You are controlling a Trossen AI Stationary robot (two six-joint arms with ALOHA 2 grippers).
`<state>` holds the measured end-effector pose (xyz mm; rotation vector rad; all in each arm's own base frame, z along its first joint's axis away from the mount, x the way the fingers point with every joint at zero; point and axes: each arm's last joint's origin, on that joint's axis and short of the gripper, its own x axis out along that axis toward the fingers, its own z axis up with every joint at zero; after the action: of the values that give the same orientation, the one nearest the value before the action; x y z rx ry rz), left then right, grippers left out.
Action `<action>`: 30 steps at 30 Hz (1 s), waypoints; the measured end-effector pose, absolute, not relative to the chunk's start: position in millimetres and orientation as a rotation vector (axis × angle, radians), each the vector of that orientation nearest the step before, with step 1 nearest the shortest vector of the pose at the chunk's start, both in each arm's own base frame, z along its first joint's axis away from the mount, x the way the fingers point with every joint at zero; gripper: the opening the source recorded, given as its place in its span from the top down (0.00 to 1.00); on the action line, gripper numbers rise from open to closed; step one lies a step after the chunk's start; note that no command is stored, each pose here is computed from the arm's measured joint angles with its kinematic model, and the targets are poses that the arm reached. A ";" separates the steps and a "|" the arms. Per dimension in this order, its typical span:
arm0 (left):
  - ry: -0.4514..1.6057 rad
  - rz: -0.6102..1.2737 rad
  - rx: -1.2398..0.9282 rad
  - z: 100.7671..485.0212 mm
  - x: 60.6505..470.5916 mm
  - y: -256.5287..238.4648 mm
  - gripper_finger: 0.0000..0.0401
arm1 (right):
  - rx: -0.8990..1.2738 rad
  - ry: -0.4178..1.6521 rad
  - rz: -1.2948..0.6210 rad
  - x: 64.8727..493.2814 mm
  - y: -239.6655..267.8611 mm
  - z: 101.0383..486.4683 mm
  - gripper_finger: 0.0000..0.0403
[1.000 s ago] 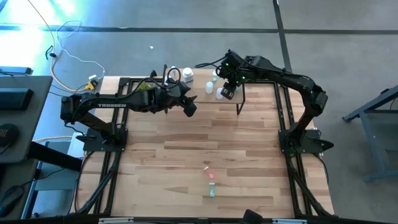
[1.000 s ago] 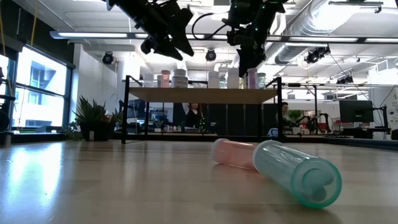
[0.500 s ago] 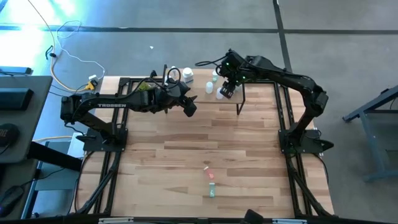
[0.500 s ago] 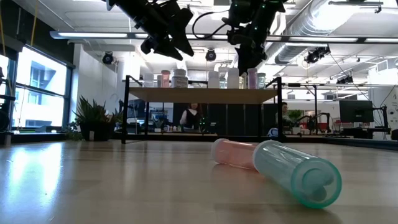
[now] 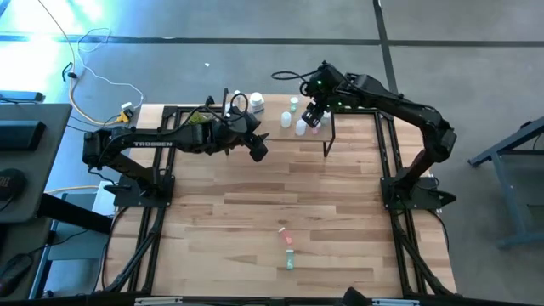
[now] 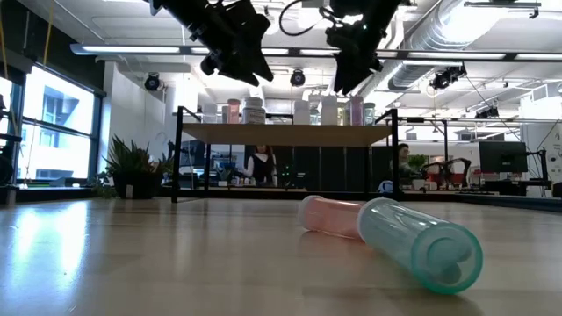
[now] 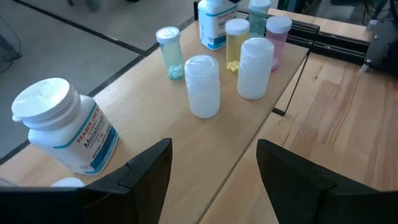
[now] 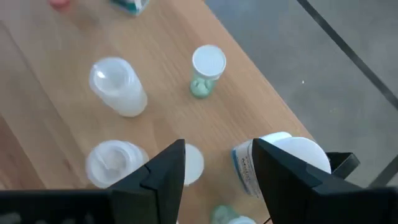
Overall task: Pick and place medicine bottles onto shelf by color
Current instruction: Put the orange pill bottle on the shelf
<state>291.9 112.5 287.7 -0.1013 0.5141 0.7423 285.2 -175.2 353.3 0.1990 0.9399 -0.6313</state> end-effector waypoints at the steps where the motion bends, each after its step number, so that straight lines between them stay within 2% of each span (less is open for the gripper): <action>1: 0.516 0.740 -0.097 287.7 291.9 112.5 0.44 | 0.212 0.928 -0.639 284.3 -174.6 355.0 0.56; 5: 0.529 0.720 -0.068 287.6 292.1 112.2 0.44 | 0.264 0.881 -0.666 279.3 -169.6 363.3 0.56; 17: 0.559 0.503 -0.120 284.7 294.2 106.4 0.44 | 0.443 0.735 -0.617 274.5 -125.8 389.7 0.56; 30: 0.722 0.344 -0.141 272.2 292.9 80.2 0.44 | 0.572 0.863 -0.518 287.1 -54.7 381.1 0.56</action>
<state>292.9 80.2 272.2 -0.1415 0.7221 0.3439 287.1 -54.7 381.1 0.5716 0.8629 -0.5178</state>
